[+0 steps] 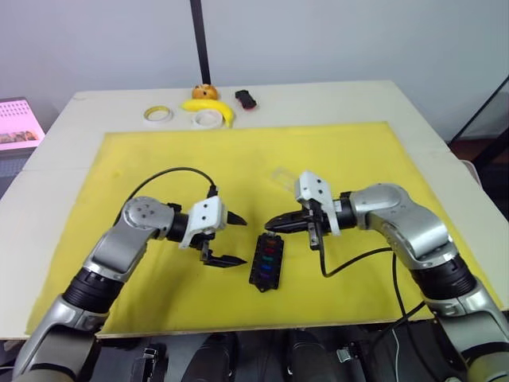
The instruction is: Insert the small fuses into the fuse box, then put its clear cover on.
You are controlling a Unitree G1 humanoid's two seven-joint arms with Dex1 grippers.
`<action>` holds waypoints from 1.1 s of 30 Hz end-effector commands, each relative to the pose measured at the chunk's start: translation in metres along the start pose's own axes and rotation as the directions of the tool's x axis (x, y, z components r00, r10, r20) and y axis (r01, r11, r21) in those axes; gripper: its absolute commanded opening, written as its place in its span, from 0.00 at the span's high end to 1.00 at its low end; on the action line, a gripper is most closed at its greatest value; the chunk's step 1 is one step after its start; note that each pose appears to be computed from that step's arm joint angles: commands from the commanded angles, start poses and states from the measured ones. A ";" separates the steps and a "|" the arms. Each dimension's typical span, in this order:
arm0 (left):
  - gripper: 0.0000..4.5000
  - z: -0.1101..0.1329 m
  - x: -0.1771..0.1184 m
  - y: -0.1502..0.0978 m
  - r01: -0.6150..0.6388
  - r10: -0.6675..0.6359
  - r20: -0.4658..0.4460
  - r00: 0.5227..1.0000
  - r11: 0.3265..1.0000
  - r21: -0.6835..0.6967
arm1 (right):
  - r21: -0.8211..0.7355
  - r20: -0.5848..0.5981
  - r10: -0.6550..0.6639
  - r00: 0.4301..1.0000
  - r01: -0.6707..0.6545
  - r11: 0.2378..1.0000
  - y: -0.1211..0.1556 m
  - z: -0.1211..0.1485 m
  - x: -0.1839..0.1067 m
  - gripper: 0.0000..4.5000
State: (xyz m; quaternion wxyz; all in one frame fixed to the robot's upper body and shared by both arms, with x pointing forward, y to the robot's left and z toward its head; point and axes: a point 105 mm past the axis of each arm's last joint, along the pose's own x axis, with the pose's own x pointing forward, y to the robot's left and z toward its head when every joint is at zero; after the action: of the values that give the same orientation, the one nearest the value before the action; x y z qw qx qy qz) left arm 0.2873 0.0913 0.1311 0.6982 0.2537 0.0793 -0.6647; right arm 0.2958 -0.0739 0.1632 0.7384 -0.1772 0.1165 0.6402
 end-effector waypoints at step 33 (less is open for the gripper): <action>0.00 0.006 0.001 0.002 -0.017 0.017 -0.004 1.000 0.998 0.056 | 0.026 -0.147 0.021 0.989 -0.017 1.000 0.004 -0.045 0.004 0.99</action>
State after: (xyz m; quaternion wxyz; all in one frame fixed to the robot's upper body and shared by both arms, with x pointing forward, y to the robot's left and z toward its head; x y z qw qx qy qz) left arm 0.2897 0.0920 0.1305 0.7035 0.2624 0.0778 -0.6559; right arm 0.2981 -0.0810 0.1398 0.7330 -0.1999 0.1370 0.6356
